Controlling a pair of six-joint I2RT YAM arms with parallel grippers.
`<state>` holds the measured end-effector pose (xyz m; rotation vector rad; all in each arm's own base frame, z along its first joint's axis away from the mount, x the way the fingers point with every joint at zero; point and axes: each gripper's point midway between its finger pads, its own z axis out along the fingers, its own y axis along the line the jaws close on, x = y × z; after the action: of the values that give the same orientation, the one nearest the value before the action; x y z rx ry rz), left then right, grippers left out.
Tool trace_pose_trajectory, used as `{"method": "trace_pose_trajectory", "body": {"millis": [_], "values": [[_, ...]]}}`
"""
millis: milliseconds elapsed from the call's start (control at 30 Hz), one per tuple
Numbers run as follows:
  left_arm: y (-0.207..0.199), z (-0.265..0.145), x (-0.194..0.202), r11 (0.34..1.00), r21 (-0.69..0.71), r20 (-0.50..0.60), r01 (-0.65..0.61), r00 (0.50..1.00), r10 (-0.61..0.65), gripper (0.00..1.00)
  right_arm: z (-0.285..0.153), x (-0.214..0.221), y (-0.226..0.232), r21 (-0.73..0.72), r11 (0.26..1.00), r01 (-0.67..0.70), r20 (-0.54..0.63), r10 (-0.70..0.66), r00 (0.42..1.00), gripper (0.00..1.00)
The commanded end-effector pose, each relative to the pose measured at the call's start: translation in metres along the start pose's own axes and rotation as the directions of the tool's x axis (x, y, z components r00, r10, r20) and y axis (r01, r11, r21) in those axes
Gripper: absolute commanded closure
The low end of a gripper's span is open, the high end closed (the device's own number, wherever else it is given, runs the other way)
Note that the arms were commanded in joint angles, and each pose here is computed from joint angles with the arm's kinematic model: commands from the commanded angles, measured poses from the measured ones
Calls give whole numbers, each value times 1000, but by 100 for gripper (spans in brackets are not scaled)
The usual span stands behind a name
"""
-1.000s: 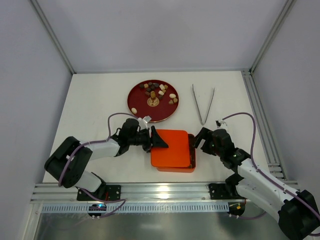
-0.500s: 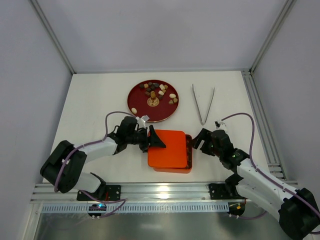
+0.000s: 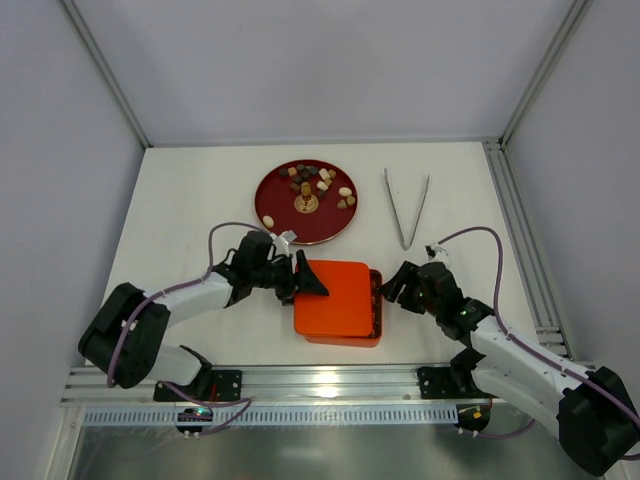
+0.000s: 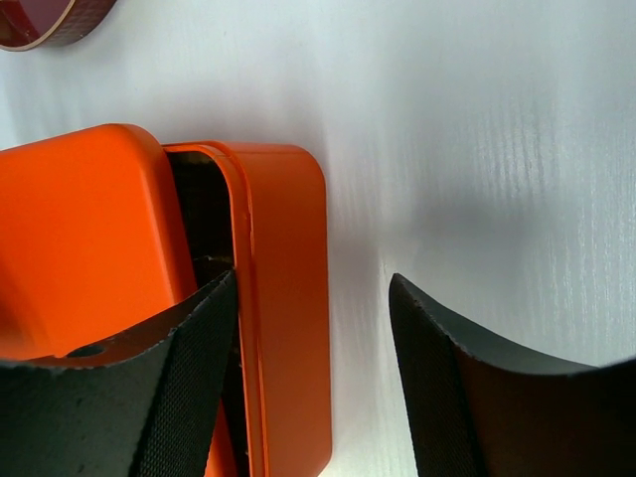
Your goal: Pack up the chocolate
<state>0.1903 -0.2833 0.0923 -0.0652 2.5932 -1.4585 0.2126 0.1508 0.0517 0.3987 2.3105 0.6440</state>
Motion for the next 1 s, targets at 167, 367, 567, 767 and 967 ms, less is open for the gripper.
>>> {"method": "trace_pose_trajectory", "body": {"millis": [167, 367, 567, 767, 967], "values": [[-8, -9, -5, 1000, 6, -1, -24, 1000, 24, 36, 5, -7, 4, -17, 1000, -14, 42, 15, 999, 46], [-6, -12, -5, 1000, -10, -4, -29, 1000, 29, 36, 6, -5, 3, -13, 1000, -13, 39, 13, 999, 51], [-1, -17, -4, 999, -32, -11, -16, 1000, 16, 36, 8, -5, 3, -12, 1000, -11, 36, 11, 999, 54], [5, -20, -3, 999, -53, -22, -12, 1000, 11, 36, 9, -3, 2, -9, 1000, -10, 32, 10, 999, 55], [12, -27, -3, 997, -81, -23, -7, 1000, 5, 36, 9, -2, 1, -8, 1000, -10, 31, 10, 999, 56]]}}
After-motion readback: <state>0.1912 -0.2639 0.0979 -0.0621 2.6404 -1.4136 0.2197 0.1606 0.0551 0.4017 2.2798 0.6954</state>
